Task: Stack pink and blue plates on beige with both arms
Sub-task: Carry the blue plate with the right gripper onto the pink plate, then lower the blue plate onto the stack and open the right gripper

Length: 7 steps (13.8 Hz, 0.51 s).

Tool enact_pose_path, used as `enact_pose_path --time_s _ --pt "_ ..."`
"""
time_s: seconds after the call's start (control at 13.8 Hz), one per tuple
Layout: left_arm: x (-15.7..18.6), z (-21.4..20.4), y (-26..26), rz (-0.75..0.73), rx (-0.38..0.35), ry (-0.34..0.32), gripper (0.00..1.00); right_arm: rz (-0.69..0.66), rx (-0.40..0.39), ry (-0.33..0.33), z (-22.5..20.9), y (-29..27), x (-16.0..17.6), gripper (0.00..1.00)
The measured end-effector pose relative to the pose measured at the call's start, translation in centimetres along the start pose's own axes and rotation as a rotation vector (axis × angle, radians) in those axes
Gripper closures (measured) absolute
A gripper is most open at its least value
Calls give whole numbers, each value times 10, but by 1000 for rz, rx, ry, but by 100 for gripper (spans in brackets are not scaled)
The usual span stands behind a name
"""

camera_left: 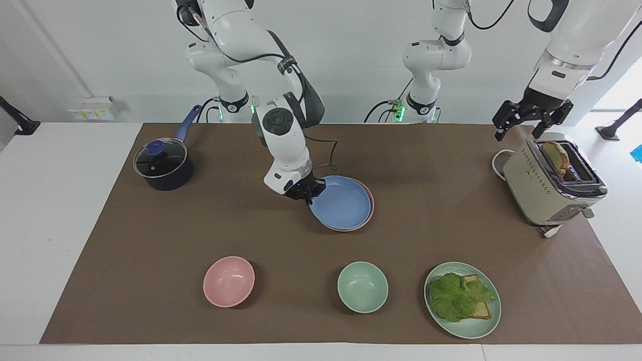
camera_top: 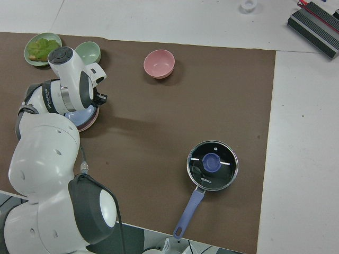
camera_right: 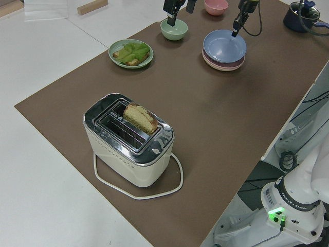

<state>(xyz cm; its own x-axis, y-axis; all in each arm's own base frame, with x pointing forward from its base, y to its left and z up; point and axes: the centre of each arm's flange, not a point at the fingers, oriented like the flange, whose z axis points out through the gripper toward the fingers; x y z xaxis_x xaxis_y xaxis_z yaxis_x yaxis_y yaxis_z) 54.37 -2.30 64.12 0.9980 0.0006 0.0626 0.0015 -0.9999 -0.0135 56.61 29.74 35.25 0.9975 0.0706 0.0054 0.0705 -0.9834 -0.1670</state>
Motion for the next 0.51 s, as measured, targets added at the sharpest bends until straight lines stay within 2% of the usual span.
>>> enact_pose_path --time_s 0.51 --pt "0 0 0 0 0 0 0 -4 2 -12 5 -4 -5 96"
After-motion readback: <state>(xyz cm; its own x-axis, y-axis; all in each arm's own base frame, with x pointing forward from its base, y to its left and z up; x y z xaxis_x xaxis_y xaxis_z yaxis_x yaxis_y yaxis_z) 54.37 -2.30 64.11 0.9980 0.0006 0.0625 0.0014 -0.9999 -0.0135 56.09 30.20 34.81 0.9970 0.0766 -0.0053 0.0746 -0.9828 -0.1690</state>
